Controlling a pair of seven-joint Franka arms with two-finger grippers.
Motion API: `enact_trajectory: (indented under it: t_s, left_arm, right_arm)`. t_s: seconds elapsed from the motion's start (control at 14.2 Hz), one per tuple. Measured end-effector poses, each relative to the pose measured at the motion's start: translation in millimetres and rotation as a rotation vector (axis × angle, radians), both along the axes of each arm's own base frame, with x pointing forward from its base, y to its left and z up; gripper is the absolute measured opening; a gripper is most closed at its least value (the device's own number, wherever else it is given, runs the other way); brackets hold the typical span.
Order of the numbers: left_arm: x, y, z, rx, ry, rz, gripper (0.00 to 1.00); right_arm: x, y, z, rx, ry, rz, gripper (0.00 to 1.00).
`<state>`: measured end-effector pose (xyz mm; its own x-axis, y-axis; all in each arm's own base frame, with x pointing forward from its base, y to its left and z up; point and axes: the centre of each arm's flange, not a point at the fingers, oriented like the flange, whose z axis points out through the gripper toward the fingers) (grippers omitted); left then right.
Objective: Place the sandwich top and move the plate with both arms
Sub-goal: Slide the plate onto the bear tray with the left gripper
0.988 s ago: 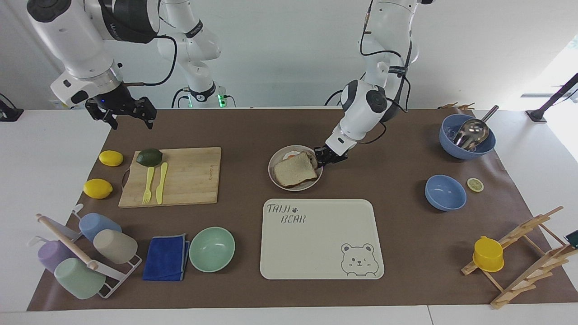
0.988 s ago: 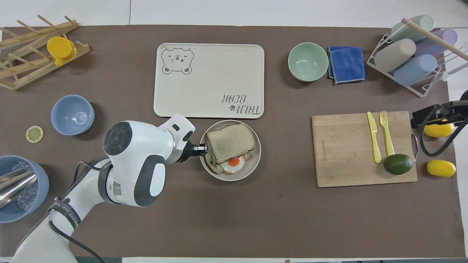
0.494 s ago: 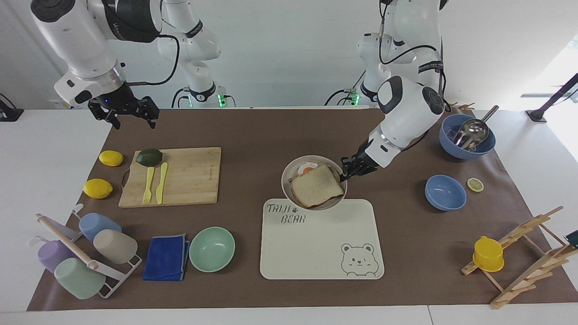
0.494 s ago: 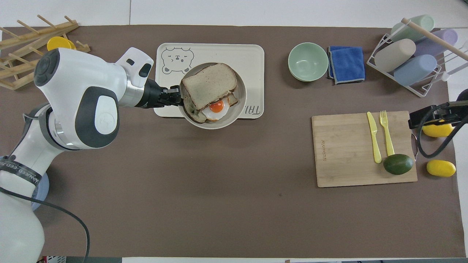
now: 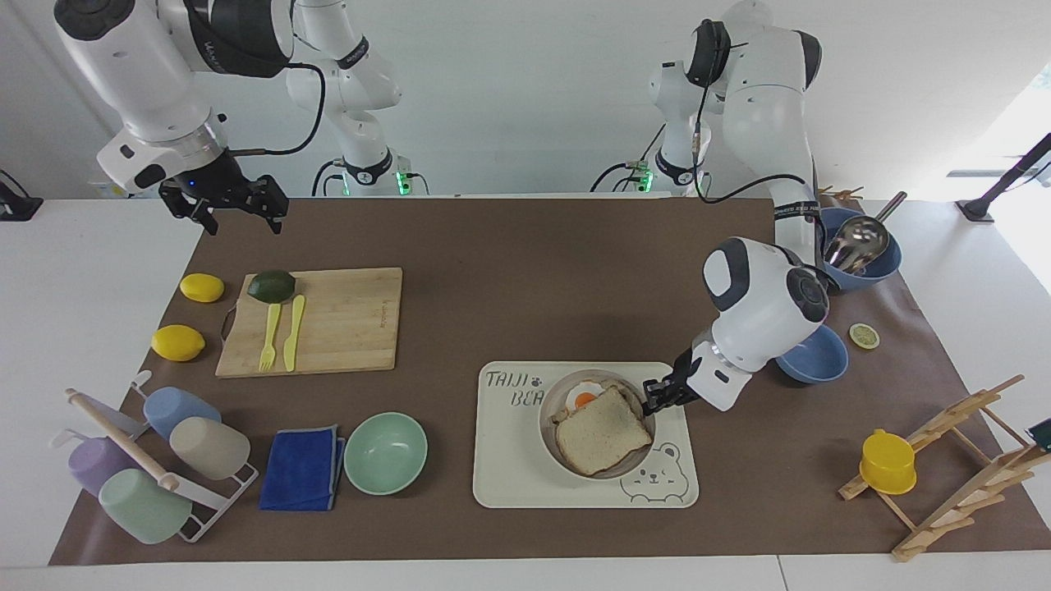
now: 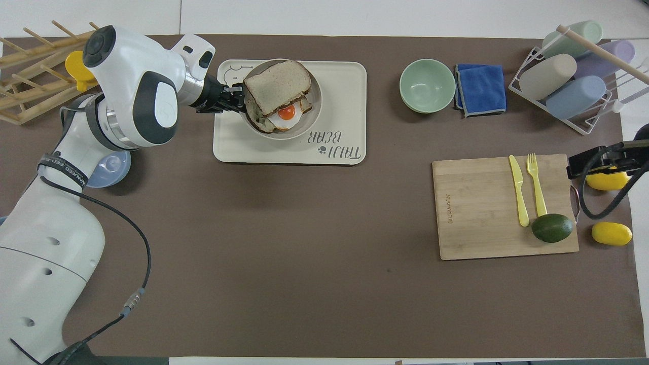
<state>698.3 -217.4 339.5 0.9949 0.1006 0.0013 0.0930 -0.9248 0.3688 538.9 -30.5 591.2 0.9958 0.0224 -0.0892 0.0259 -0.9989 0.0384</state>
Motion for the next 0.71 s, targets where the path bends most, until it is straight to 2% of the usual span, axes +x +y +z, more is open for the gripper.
enact_trajectory:
  t_s: [0.49, 0.64, 0.71]
  left_arm:
    - [-6, -6, -18, 0.027, -0.009, -0.022, 0.04]
    - [-5, -5, -17, 0.027, -0.014, -0.03, 0.22]
    - [-5, -4, -14, 0.027, -0.018, -0.028, 0.35]
  right_arm:
    - [0.0, 0, 0, 0.0, 0.0, 0.0, 1.0]
    - [0.0, 0, 0, 0.0, 0.0, 0.0, 1.0]
    - [0.0, 0, 0, 0.0, 0.0, 0.0, 1.0]
